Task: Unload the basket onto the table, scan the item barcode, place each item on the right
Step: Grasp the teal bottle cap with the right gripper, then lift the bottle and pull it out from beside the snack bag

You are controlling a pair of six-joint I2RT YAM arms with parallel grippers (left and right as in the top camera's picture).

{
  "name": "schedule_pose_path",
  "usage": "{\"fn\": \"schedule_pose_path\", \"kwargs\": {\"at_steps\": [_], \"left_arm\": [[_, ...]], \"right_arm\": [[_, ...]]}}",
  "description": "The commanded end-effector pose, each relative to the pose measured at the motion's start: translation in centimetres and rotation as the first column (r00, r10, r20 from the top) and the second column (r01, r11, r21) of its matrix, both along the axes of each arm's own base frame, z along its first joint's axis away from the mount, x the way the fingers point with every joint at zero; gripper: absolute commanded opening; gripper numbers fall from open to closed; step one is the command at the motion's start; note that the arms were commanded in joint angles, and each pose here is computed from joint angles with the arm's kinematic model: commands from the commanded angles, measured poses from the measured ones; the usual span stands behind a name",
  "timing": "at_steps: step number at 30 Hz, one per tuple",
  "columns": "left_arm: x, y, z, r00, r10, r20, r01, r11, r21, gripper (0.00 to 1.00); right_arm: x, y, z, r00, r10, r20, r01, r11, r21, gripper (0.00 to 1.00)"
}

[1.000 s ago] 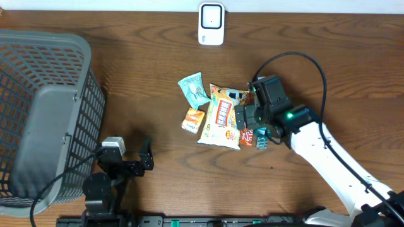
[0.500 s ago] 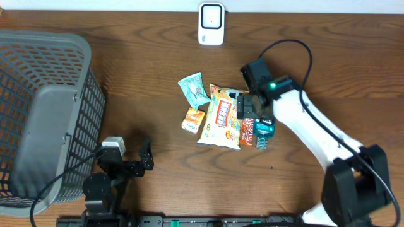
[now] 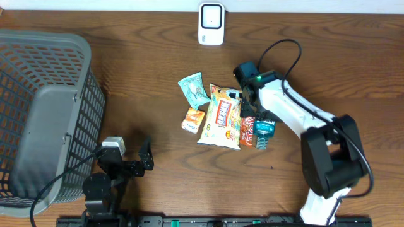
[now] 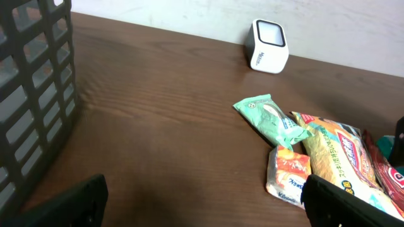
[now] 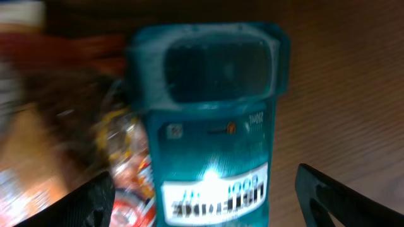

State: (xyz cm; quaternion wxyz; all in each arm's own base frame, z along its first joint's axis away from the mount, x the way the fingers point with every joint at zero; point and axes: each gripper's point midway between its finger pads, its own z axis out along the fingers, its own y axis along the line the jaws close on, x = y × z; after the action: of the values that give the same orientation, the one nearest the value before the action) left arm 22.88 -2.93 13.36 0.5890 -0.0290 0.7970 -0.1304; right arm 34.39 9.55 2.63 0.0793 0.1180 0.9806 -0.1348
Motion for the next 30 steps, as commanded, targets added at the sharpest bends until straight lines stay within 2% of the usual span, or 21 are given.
{"fn": "schedule_pose_path", "kwargs": {"at_steps": [1, 8, 11, 16, 18, 20, 22, 25, 30], "left_arm": [[-0.2, -0.2, -1.2, 0.999, -0.01, -0.04, 0.009, 1.0, -0.016, 0.98], [-0.2, -0.2, -1.2, 0.999, -0.01, -0.04, 0.009, 1.0, -0.016, 0.98], [-0.2, -0.2, -1.2, 0.999, -0.01, -0.04, 0.009, 1.0, -0.016, 0.98], [-0.2, -0.2, -1.2, 0.999, -0.01, -0.04, 0.009, 1.0, -0.016, 0.98], [-0.2, -0.2, -1.2, 0.999, -0.01, -0.04, 0.009, 1.0, -0.016, 0.98], [-0.2, -0.2, -1.2, 0.999, -0.01, -0.04, 0.009, 1.0, -0.016, 0.98], [-0.2, -0.2, -1.2, 0.999, -0.01, -0.04, 0.009, 1.0, -0.016, 0.98], [-0.2, -0.2, -1.2, 0.999, -0.01, -0.04, 0.009, 1.0, -0.016, 0.98], [-0.2, -0.2, -1.2, 0.999, -0.01, -0.04, 0.009, 1.0, -0.016, 0.98]], "right_arm": [[0.5, -1.1, -1.1, 0.999, -0.054, -0.003, 0.054, 0.997, -0.046, 0.85], [-1.0, -2.3, -4.8, 0.989, -0.077, -0.125, 0.066, 0.994, -0.088, 0.79], [-1.8, -2.2, -5.8, 0.981, -0.049, -0.186, 0.033, 0.996, -0.085, 0.71], [-3.1, -1.0, -6.8, 0.958, 0.033, -0.286, -0.028, 0.999, 0.019, 0.57], [-3.6, -0.7, -6.9, 0.949, 0.039, -0.314, -0.023, 0.998, 0.053, 0.55], [-4.0, 0.6, -7.1, 0.933, 0.106, -0.343, -0.058, 0.987, 0.147, 0.53], [-4.3, 2.8, -7.2, 0.908, 0.229, -0.35, -0.121, 0.945, 0.304, 0.44], [-4.9, 6.4, -6.6, 0.861, 0.407, -0.304, -0.195, 0.818, 0.542, 0.37], [-5.9, 9.5, -4.7, 0.772, 0.618, -0.15, -0.301, 0.563, 0.769, 0.3]]}}
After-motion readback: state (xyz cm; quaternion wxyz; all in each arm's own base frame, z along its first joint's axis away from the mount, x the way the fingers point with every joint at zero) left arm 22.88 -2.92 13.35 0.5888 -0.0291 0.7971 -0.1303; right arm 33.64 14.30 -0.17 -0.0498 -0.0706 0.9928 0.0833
